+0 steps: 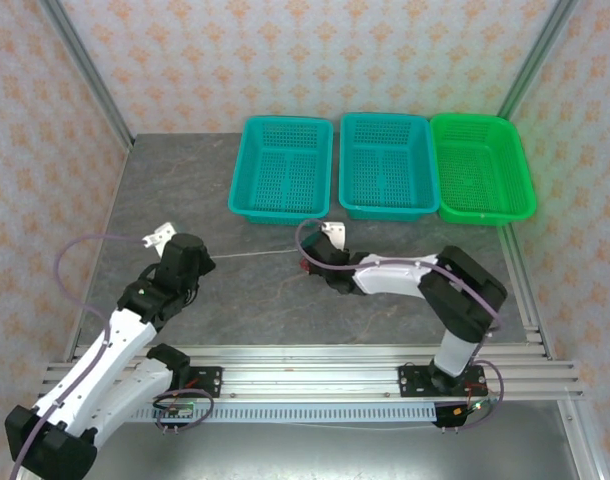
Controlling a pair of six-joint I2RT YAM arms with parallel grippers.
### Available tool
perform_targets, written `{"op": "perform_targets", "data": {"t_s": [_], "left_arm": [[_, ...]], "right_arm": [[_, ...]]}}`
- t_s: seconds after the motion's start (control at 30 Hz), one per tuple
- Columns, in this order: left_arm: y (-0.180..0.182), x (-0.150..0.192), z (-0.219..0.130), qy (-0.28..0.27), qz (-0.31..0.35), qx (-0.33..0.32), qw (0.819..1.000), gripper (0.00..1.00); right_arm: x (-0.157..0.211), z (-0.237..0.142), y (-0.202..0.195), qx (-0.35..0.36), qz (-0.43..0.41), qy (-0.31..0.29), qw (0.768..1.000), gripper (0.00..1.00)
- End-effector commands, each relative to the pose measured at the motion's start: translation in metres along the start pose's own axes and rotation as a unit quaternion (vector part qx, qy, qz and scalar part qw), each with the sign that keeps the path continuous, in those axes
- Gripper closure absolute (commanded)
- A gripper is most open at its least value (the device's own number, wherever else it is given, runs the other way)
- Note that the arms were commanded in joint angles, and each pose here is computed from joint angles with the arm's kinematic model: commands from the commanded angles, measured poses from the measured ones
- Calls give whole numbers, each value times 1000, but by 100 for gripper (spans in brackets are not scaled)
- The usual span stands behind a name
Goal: Untangle the cables
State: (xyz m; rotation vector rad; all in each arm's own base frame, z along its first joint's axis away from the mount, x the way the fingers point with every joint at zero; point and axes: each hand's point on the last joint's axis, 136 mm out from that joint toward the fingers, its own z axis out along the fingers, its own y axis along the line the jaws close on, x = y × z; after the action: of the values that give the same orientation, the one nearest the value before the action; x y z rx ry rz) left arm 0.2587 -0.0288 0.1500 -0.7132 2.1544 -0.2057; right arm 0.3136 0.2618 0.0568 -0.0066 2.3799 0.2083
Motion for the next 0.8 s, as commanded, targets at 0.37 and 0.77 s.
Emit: {"op": "perform_targets", "data": {"t_s": [0.37,0.77], "left_arm": [[-73,88,-1,92,152,258,950,80],[-185,105,-94,51,337,440,830,53]], "right_arm": [[-59,-91,29,-159,-132,-100,973,100],[-76,-124,21,-166,-130,-132,968,100]]}}
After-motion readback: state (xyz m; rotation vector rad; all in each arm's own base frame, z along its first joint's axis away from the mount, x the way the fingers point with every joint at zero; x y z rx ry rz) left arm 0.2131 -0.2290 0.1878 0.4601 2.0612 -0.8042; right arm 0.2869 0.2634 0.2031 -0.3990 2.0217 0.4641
